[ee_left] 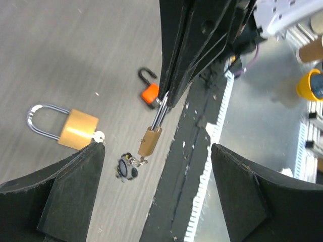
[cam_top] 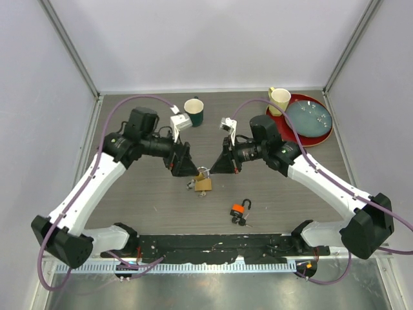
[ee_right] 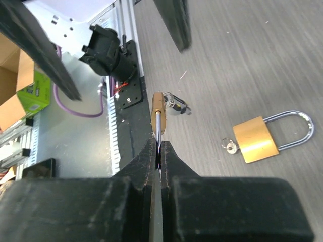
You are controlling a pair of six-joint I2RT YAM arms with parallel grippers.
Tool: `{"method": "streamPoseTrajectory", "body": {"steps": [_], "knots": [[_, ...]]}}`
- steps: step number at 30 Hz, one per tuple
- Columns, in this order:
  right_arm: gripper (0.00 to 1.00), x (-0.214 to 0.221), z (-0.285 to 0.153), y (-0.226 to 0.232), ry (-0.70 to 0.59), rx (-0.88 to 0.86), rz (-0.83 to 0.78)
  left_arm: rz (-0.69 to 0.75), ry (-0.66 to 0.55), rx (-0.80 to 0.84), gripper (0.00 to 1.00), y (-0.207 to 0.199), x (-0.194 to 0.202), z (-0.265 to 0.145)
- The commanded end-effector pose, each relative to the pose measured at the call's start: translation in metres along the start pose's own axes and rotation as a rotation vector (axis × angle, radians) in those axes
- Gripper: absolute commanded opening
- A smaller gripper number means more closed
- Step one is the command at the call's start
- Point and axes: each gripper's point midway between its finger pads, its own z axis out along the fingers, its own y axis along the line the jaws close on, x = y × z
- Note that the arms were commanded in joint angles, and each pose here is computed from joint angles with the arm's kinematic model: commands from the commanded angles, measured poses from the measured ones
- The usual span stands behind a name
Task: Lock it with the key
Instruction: Lock the lock.
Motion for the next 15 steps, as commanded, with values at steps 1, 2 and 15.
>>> {"method": "streamPoseTrajectory", "body": {"steps": [1, 2, 15], "knots": [[0.01, -0.024, -0.005, 0.034, -0.044, -0.141, -0.089, -0.009, 0.136, 0.069, 0.89, -0.01, 0.025, 0.007], [0.01, -0.025, -0.005, 0.035, -0.048, -0.142, -0.089, -0.011, 0.148, 0.08, 0.88, -0.012, 0.028, 0.01], [0.01, -0.035, -0.005, 0.031, -0.081, -0.104, -0.1, -0.057, 0.247, 0.138, 0.48, -0.023, 0.054, 0.037]]}}
